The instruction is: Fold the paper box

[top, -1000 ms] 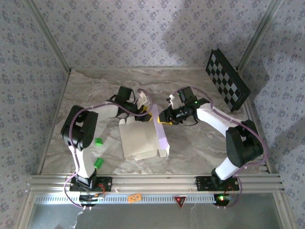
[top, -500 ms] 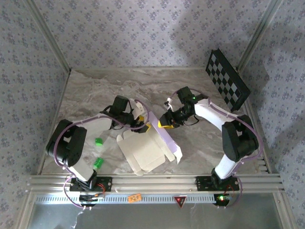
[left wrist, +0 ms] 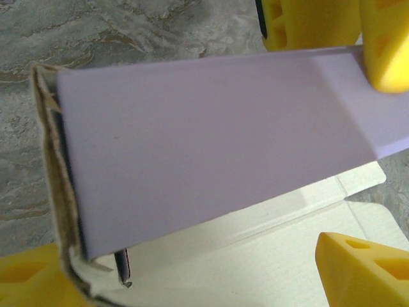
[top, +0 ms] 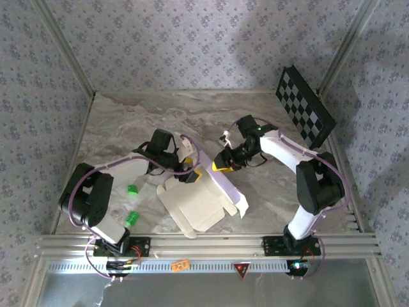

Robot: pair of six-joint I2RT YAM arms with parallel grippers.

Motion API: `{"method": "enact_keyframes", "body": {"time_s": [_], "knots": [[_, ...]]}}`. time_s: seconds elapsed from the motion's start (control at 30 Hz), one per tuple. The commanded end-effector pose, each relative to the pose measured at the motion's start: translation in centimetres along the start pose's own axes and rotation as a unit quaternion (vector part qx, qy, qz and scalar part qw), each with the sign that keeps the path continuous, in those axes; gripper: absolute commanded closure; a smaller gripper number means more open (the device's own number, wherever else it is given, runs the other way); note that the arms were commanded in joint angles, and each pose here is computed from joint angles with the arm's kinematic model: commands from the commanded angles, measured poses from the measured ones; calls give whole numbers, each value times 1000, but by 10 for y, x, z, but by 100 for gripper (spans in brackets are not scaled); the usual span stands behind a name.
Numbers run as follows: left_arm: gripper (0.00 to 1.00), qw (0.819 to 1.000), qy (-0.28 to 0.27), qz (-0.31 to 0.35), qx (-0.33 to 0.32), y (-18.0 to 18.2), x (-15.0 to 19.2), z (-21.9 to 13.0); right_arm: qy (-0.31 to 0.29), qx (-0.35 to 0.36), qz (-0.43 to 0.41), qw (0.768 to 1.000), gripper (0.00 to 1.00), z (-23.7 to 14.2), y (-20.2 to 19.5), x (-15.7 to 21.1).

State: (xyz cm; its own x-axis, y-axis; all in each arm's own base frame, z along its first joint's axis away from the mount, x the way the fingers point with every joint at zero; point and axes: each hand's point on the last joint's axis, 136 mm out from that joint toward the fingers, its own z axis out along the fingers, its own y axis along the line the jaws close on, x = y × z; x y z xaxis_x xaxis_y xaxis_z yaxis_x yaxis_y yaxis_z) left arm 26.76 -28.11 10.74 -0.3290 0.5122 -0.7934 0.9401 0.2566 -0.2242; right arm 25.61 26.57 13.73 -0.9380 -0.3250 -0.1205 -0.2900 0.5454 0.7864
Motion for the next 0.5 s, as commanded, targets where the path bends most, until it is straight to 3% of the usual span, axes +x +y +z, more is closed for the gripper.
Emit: {"method": "enact_keyframes", "body": {"time_s": [0.0,0.13,0.27,0.47], "knots": [[15,1000,0,4,11,-24,0,-9,-12,60,-4,998,61,1,-30,-12],[15,998,-50,6,-34,-14,-13,-32,-10,58,-2,998,61,1,-30,-11],[15,994,-97,16,-40,-19,-26,-55,-10,57,1,998,61,2,-30,-13],[21,990,-70,2,-123,9,-5,-62,-8,55,1,998,61,3,-30,-14]]}}
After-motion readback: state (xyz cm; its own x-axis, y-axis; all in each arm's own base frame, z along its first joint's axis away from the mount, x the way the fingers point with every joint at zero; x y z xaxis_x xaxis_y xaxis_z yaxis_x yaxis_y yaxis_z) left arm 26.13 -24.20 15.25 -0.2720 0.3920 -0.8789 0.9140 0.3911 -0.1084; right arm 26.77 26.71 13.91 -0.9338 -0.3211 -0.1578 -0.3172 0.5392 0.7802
